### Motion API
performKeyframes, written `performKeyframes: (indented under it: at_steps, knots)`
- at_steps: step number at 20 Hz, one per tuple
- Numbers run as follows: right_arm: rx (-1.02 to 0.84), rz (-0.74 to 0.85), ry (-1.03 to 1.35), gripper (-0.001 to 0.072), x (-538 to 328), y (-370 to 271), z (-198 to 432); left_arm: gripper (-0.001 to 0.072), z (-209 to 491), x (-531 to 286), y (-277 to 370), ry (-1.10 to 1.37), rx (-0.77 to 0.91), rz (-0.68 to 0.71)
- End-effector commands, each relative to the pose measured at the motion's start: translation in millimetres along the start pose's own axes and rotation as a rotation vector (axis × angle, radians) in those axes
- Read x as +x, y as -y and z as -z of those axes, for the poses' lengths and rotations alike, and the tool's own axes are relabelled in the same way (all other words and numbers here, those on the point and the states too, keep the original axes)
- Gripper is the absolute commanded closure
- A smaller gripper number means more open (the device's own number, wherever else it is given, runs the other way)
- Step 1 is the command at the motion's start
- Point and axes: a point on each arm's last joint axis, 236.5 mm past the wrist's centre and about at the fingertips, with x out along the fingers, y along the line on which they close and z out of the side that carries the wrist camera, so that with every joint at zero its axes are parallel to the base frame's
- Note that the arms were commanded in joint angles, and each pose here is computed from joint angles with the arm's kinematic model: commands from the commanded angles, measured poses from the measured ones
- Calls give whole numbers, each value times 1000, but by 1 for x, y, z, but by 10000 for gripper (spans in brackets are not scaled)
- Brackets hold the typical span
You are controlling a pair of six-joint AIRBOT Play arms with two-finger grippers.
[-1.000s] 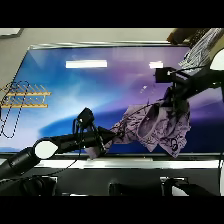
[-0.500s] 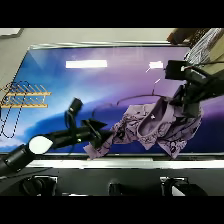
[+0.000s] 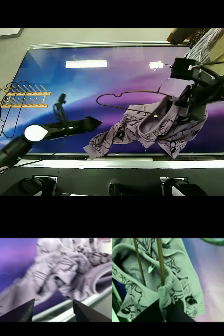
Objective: Fold the clothes and pants, and hang the long-sleeved shirts on hangers.
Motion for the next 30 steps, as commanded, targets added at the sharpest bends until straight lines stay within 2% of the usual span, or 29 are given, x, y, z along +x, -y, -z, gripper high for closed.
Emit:
performKeyframes:
  at_steps: [1,7,14,20,22,23,25,26,27,28,29,30]
  knots:
    - [19,6,-1,681,-1,1,0,159,16,43,25,32,-165,66]
    - [41,9,0,681,-1,2,0,160,42,96,88,16,-132,134]
    - [45,10,1,680,-1,2,0,183,47,129,110,-16,-152,148]
    - [49,13,2,680,-1,3,0,188,69,146,102,-61,-194,118]
    - [50,13,2,680,-1,3,0,271,68,149,99,-55,-197,110]
    - [53,14,3,680,-1,3,0,285,65,151,97,-42,-206,107]
    - [57,13,3,679,-1,3,0,395,62,154,93,-24,-238,100]
    - [61,13,3,679,-1,3,0,407,63,156,91,-24,-247,96]
    - [63,13,3,679,-1,3,0,470,64,158,90,-25,-251,92]
    - [64,12,2,679,-1,2,0,607,67,158,92,-27,-247,94]
    - [64,12,2,679,-1,2,0,679,68,158,93,-23,-243,97]
    - [64,12,2,679,-1,2,0,679,70,158,95,-27,-240,99]
